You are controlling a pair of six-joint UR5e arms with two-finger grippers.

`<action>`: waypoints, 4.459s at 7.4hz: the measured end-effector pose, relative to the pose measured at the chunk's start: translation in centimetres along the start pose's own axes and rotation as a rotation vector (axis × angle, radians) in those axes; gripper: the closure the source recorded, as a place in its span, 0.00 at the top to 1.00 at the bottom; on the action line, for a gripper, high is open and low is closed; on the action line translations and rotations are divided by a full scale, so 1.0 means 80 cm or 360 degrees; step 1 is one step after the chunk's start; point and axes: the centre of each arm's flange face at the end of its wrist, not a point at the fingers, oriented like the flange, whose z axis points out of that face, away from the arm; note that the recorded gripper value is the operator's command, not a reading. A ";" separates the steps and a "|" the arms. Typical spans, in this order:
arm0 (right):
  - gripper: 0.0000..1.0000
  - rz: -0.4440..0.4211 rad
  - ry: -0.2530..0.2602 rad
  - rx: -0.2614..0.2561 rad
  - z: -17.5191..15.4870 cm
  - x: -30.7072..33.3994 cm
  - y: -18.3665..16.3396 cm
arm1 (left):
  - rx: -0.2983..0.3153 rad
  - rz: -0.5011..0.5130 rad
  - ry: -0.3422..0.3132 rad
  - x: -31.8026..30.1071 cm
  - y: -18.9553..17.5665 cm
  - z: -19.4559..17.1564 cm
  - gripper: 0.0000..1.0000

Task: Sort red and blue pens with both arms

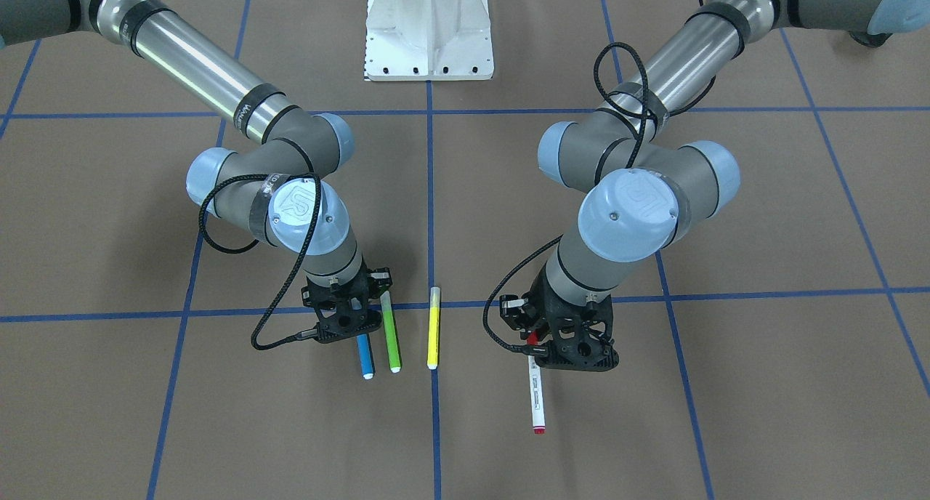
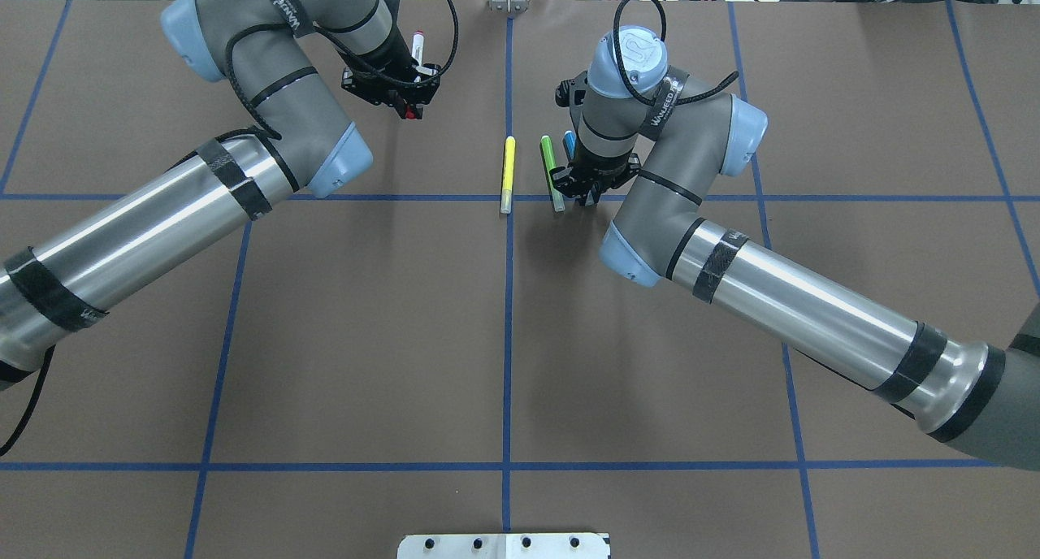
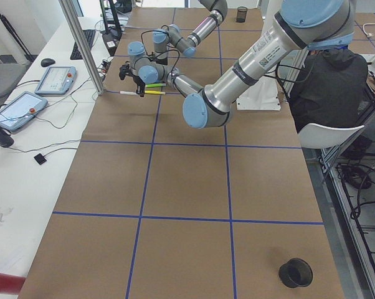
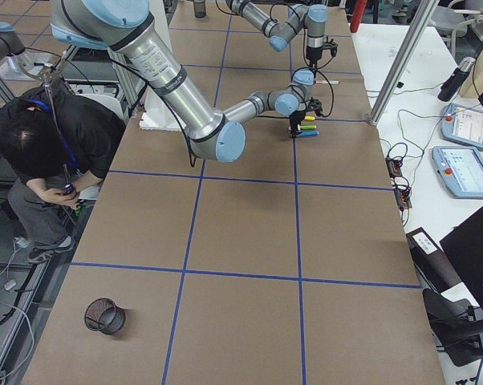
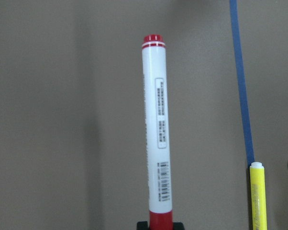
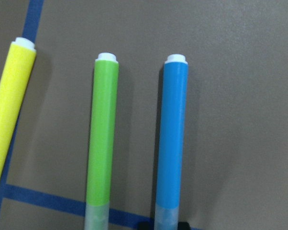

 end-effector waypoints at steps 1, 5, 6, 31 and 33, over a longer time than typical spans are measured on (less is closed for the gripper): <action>0.00 0.0006 -0.0019 0.0010 -0.013 -0.004 -0.007 | 0.0000 0.0000 0.0000 0.000 0.000 0.000 0.00; 0.00 0.0155 -0.0028 -0.0044 -0.130 0.012 -0.023 | -0.0039 -0.0049 0.0050 -0.060 0.005 -0.020 0.00; 0.00 0.0223 -0.0030 -0.0064 -0.156 0.049 -0.017 | -0.0091 -0.0105 0.0093 -0.107 0.003 -0.035 0.00; 0.00 0.1629 -0.0341 -0.0668 -0.267 0.678 0.618 | -0.0544 -0.1583 0.0360 -0.820 0.732 -0.223 0.00; 0.00 0.1465 -0.0322 -0.0783 -0.265 0.686 0.638 | -0.0586 -0.1515 0.0357 -0.837 0.773 -0.213 0.00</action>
